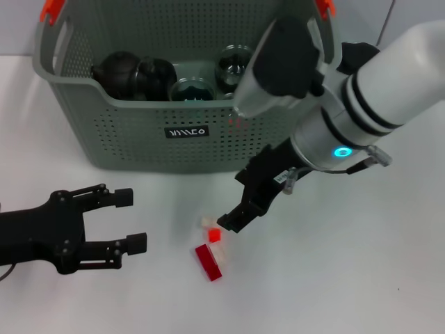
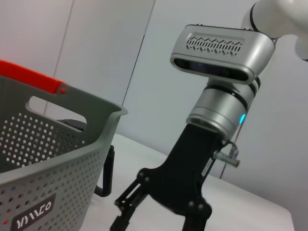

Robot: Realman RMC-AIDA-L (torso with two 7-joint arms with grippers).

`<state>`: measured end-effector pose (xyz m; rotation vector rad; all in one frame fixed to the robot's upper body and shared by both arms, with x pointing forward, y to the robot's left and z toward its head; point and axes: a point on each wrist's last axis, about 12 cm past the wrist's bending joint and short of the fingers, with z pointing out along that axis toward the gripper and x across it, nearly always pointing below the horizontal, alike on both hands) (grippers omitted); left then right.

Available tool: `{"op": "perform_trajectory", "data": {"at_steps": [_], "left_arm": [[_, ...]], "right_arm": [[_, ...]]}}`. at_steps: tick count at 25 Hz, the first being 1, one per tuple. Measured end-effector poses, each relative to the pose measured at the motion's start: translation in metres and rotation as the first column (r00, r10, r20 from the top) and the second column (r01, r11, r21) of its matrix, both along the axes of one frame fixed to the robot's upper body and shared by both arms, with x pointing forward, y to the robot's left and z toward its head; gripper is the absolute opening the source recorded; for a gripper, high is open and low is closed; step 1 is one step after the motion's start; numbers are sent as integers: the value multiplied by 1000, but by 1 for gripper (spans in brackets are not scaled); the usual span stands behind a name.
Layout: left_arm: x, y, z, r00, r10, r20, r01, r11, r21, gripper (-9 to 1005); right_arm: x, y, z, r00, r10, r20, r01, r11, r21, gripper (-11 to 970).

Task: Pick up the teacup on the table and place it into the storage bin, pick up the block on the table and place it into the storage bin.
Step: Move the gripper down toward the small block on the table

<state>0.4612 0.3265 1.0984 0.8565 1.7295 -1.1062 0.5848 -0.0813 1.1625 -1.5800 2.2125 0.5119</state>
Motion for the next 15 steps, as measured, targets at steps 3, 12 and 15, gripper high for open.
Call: {"op": "perform_trajectory", "data": {"at_steps": [3, 12, 15], "left_arm": [[-1, 0, -1, 1000, 5, -1, -5, 1000, -3, 886], [-2, 0, -2, 1000, 12, -6, -12, 1000, -12, 895], [-2, 0, -2, 1000, 11, -5, -11, 1000, -11, 896]], "right_arm": [[-1, 9, -6, 999, 23, 27, -23, 999, -23, 900], [-2, 30, -26, 993, 67, 95, -61, 996, -68, 891], [-2, 33, -33, 993, 61, 101, -55, 997, -61, 889]]}}
